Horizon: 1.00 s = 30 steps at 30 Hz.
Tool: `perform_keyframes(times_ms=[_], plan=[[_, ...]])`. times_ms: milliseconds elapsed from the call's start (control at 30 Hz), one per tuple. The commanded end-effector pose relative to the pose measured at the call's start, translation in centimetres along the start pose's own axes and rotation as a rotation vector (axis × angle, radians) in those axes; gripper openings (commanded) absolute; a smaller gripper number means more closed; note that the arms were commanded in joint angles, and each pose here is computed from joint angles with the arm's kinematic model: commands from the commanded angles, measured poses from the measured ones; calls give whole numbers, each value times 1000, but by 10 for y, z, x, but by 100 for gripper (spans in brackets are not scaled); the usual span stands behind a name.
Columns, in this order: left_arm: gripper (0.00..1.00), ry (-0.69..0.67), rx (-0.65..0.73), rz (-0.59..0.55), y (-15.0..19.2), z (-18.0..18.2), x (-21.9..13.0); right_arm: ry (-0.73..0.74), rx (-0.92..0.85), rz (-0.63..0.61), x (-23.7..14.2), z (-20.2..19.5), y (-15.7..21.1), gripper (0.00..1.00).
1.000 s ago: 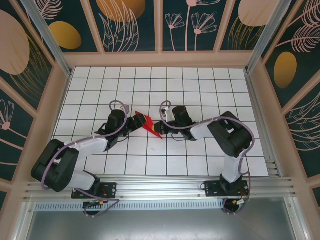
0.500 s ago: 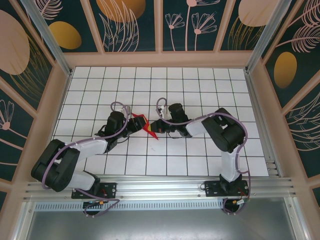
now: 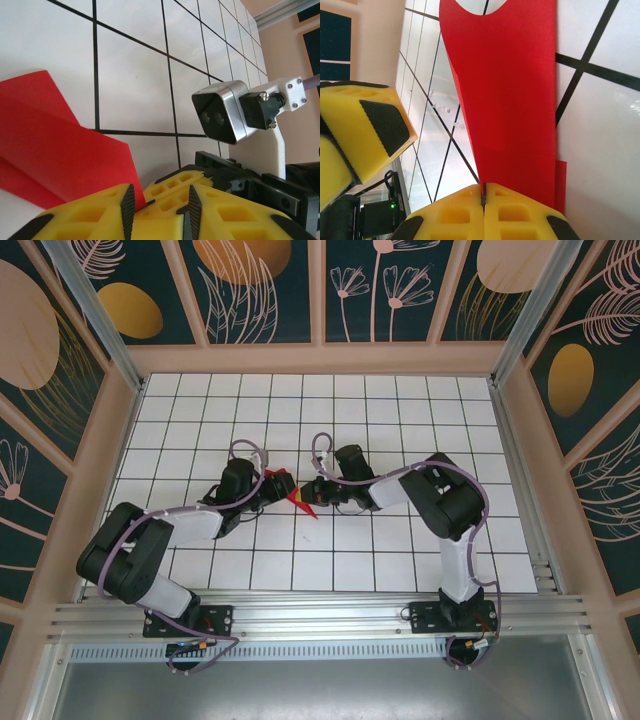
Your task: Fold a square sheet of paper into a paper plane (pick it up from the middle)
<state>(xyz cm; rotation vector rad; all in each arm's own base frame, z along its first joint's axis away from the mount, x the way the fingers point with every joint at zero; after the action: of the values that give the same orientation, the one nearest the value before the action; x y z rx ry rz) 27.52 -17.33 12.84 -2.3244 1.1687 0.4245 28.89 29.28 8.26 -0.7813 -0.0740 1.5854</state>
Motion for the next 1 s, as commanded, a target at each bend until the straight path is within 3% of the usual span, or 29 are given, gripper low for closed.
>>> perform_keyframes(times_ms=[0,967], plan=[[33,-6,17,-24,-9,-5,6,-12,35,17,2,-5,-2,0],[30,-99,-15,-4,-9,14,27,-9,58,65,5,-11,-8,4]])
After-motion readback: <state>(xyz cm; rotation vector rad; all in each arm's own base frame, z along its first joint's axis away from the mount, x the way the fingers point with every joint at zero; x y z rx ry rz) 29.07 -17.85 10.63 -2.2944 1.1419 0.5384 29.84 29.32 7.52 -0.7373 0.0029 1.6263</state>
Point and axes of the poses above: each hand's point on the last joint's axis, 136 mm out from that joint toward the fingers, its own x axis out along the fingers, its own z axis along the line the jaws close on, y = z × x, the point moved 9 cm from there along -x, back along the fingers, and after that the axes turned 12 degrees about -x, right-handed, at the moved point
